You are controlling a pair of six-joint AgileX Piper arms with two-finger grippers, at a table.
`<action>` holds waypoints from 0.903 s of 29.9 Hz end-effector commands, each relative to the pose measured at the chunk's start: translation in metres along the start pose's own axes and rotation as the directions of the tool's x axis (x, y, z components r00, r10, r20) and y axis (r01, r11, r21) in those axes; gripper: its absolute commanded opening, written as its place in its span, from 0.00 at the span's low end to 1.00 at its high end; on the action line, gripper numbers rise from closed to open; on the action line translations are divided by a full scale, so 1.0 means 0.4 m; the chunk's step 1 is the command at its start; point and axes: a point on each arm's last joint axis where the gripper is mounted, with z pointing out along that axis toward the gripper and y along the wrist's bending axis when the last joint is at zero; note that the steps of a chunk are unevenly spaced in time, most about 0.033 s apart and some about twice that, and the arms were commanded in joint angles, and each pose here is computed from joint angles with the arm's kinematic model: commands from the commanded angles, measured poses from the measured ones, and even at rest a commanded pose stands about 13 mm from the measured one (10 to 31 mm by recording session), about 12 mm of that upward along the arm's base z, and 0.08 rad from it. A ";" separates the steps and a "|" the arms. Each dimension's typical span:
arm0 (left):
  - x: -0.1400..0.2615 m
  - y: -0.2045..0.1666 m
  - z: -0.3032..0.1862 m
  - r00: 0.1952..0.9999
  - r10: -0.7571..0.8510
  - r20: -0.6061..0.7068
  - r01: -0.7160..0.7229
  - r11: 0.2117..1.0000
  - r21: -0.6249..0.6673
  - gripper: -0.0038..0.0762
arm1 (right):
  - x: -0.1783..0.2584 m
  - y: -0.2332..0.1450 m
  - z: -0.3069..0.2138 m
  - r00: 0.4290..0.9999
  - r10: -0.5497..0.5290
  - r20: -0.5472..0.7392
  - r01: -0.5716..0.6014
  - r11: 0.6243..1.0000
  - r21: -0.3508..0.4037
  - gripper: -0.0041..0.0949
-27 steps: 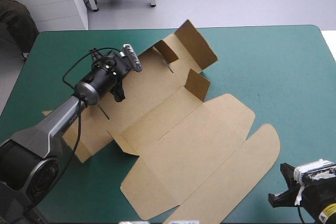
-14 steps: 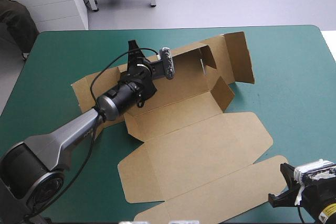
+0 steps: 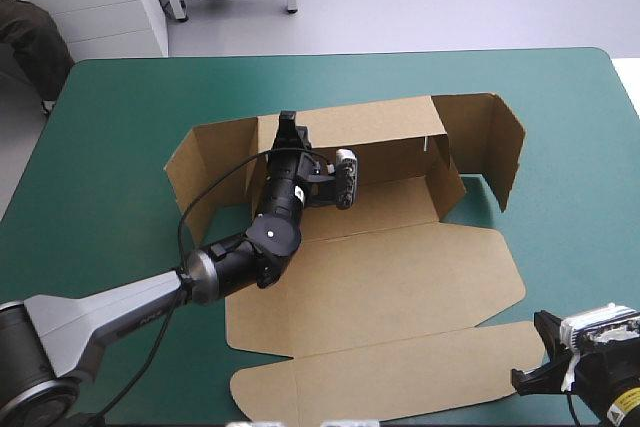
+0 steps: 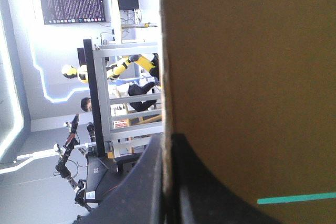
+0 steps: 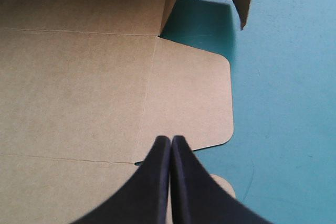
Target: Fold the box
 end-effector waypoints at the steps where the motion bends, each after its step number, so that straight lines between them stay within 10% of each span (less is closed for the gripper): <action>1: 0.011 0.043 -0.045 0.999 0.027 0.030 -0.023 0.992 -0.123 0.04 | -0.031 0.001 -0.008 0.997 -0.010 0.076 0.010 1.000 0.002 0.02; 27: 0.024 0.052 -0.129 0.969 0.009 0.247 0.003 0.999 -0.049 0.04 | -0.031 0.001 -0.007 0.997 -0.011 0.077 0.010 1.000 0.002 0.02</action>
